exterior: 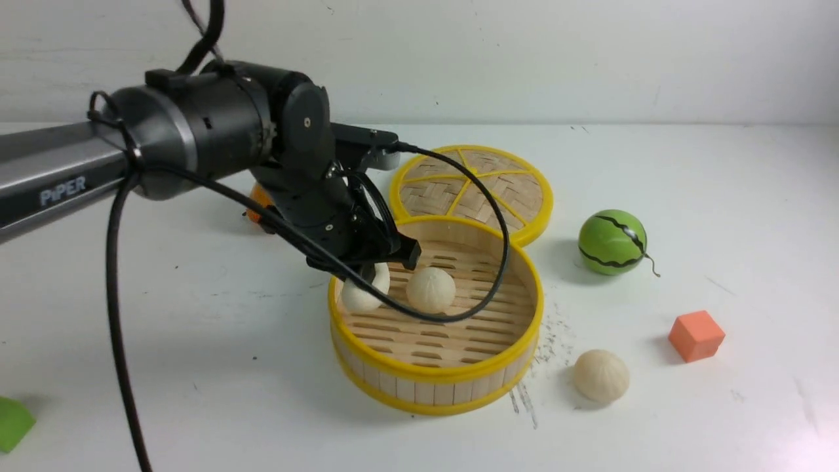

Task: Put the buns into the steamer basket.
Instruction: Use the left arm to put the steamed stuffed bun into the steamer

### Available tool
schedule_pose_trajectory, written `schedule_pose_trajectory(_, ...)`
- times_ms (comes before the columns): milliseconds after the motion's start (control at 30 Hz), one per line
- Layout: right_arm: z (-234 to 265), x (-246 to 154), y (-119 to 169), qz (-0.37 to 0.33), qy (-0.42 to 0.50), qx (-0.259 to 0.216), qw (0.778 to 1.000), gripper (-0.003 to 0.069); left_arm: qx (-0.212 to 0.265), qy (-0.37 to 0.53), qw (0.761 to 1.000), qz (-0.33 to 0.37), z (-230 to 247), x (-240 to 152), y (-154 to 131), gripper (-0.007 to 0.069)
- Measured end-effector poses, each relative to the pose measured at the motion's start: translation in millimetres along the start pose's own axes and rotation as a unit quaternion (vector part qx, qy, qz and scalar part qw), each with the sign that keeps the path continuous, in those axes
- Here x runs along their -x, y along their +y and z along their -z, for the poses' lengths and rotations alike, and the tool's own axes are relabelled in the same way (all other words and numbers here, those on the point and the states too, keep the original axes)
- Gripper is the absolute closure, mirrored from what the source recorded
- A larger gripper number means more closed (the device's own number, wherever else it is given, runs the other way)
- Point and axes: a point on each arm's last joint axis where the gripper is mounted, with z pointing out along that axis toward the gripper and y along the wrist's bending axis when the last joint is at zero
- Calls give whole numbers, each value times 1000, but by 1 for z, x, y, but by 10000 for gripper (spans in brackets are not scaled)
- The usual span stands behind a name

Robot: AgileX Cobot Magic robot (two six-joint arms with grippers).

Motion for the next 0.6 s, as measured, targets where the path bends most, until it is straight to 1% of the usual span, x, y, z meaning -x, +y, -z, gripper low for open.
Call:
schedule_pose_trajectory(200, 0, 0, 0, 0, 0, 0, 1000, 419, 6, -2, 1000, -6, -20, 7, 2, 618)
schedule_pose_trajectory(267, 0, 0, 0, 0, 0, 0, 1000, 419, 7, -2, 1000, -6, -27, 7, 2, 596)
schedule_pose_trajectory(300, 0, 0, 0, 0, 0, 0, 1000, 419, 8, 0, 1000, -7, -30, 7, 2, 573)
schedule_pose_trajectory(333, 0, 0, 0, 0, 0, 0, 1000, 419, 8, 3, 1000, -7, -33, 6, 2, 542)
schedule_pose_trajectory(433, 0, 0, 0, 0, 0, 0, 1000, 419, 10, 4, 1000, -9, -35, 6, 3, 405)
schedule_pose_trajectory(467, 0, 0, 0, 0, 0, 0, 1000, 419, 11, 4, 1000, -9, -34, 6, 3, 346)
schedule_pose_trajectory(500, 0, 0, 0, 0, 0, 0, 1000, 419, 13, 3, 1000, -11, -33, 6, 3, 263)
schedule_pose_trajectory(533, 0, 0, 0, 0, 0, 0, 1000, 419, 13, 3, 1000, -12, -33, 6, 3, 230)
schedule_pose_trajectory(567, 0, 0, 0, 0, 0, 0, 1000, 419, 16, 5, 1000, -14, -32, 6, 4, 165)
schedule_pose_trajectory(600, 0, 0, 0, 0, 0, 0, 1000, 419, 17, 7, 1000, -15, -30, 7, 4, 118)
